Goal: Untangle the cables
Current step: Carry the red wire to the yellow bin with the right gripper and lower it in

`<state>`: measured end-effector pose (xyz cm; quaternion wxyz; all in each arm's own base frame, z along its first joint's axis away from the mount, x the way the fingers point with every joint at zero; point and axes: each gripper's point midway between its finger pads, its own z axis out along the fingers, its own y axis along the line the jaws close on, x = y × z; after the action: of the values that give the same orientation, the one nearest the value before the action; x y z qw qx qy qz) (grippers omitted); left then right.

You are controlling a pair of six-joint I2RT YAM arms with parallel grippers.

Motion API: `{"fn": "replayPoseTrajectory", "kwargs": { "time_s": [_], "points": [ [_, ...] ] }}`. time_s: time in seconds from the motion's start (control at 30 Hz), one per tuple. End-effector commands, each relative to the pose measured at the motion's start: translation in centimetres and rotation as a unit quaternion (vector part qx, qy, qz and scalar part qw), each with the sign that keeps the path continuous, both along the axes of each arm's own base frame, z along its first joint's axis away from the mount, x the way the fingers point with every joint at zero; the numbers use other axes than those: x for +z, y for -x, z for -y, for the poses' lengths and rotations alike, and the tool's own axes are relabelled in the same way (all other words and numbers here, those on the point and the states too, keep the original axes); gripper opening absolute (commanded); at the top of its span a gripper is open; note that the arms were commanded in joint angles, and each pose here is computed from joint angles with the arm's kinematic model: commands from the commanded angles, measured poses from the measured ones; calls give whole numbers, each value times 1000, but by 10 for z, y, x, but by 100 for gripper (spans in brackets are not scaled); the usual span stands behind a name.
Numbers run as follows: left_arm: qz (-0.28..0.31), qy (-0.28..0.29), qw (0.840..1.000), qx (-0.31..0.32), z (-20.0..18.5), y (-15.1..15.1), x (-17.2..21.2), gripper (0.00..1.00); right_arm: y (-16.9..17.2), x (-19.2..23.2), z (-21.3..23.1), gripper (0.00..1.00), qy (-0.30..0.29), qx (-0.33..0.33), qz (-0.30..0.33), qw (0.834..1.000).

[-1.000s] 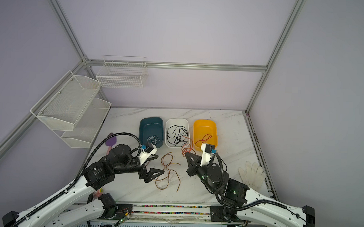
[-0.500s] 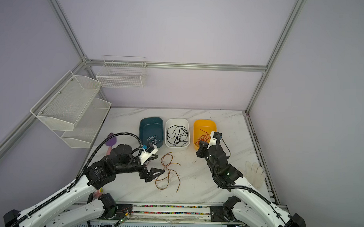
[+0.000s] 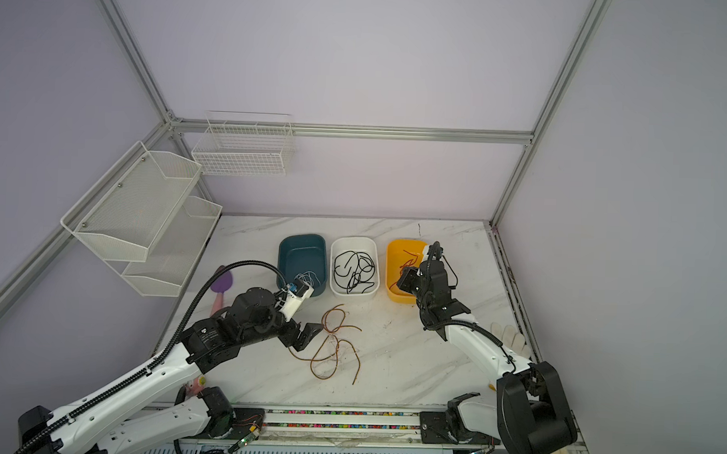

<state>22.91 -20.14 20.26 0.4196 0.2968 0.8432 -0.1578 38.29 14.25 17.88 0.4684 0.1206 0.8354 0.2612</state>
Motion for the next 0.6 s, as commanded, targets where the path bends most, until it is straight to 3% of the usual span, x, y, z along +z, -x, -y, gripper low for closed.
{"fn": "replayPoseTrajectory", "kwargs": {
  "time_s": [0.0, 0.2, 0.57],
  "points": [
    [45, -21, 996, 77, -23, -20, 13, 100, -17, 17, -4, 0, -15, 15, 32, 999],
    [74, -46, 987, 137, -44, -31, 16, 100, -38, -23, -7, 0, -20, 34, -16, 999],
    [72, -55, 987, 136, -44, -32, 11, 100, -56, -55, -7, 0, -17, 29, -45, 998]
  ]
}}
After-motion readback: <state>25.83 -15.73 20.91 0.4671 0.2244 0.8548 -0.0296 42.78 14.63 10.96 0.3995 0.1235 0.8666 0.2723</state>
